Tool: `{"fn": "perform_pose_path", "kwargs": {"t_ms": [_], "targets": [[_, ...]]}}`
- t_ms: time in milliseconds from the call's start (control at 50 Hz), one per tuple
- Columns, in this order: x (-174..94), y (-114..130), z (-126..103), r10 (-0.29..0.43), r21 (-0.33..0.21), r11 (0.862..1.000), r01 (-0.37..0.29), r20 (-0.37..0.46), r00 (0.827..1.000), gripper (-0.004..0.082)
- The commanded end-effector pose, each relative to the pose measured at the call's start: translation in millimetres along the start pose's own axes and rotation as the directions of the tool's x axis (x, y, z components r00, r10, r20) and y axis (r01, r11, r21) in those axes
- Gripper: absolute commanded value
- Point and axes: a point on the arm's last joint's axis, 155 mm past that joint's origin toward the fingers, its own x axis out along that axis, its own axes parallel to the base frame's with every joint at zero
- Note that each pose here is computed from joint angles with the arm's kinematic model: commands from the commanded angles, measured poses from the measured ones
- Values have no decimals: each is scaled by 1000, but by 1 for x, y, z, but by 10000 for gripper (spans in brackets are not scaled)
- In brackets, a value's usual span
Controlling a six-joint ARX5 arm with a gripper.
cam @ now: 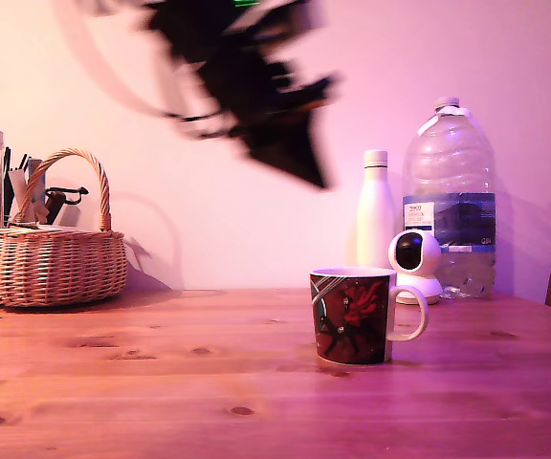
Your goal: Pick up the coffee capsules from the table one by one and drop them inside the nearest coffee cup
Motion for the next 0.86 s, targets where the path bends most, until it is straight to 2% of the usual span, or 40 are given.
{"fn": "perform_pose_path", "kwargs": {"t_ms": [0, 40, 220, 340, 360, 420, 460, 480, 520, 700, 840], "targets": [[-13, 8, -10, 23, -33, 999, -22, 21, 1000, -19], [-20, 14, -16, 41, -63, 997, -39, 30, 999, -19], [-56, 41, -41, 125, -115, 986, -118, 63, 990, -19], [-85, 61, -50, 200, -159, 970, -182, 110, 974, -19], [-90, 65, -50, 214, -187, 964, -190, 119, 970, -19], [-105, 73, -53, 249, -201, 955, -219, 139, 958, -19], [-113, 76, -55, 267, -209, 950, -234, 147, 952, -19], [-116, 78, -56, 274, -244, 941, -233, 147, 951, -19], [-122, 79, -58, 283, -250, 938, -241, 148, 948, -19], [-134, 78, -52, 296, -247, 936, -250, 169, 940, -19], [-134, 73, -50, 286, -247, 939, -240, 175, 942, -19]]}}
